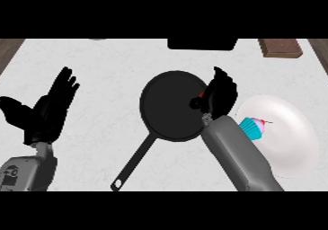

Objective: Pick the tomato from the plate and place it in the pan

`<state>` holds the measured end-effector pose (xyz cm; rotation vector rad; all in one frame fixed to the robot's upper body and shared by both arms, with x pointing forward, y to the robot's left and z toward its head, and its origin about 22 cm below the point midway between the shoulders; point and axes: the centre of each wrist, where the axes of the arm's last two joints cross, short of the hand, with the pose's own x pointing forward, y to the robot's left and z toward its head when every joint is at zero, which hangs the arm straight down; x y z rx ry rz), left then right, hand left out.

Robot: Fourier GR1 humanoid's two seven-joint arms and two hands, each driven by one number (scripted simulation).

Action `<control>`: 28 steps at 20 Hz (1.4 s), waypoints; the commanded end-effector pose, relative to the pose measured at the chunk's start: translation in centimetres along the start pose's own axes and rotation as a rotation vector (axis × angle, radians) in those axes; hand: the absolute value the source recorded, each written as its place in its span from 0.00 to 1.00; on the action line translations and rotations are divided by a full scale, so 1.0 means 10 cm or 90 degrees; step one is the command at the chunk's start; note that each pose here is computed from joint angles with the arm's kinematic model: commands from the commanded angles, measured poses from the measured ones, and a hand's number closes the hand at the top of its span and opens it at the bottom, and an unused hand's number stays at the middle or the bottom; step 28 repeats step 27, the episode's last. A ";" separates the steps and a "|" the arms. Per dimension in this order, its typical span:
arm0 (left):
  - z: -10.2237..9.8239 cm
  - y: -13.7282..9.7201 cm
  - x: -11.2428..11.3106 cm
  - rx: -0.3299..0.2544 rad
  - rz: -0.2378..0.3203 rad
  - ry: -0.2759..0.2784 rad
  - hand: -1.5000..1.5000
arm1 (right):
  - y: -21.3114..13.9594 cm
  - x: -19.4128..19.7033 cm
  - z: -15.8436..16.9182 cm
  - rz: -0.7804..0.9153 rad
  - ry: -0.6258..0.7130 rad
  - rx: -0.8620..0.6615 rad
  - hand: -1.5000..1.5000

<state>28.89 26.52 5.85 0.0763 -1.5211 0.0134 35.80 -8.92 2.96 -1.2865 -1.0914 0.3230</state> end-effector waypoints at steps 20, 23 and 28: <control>0.25 0.21 -0.14 0.037 0.000 0.016 0.50 | -0.79 -1.09 1.78 -0.508 0.036 -0.090 0.00; 0.13 0.13 -0.04 0.031 0.010 0.002 0.50 | -0.84 -1.17 2.03 -0.493 0.021 -0.102 0.00; 0.16 0.35 0.12 0.034 -0.007 0.003 0.50 | -0.87 -1.24 2.32 -0.487 0.028 -0.092 0.00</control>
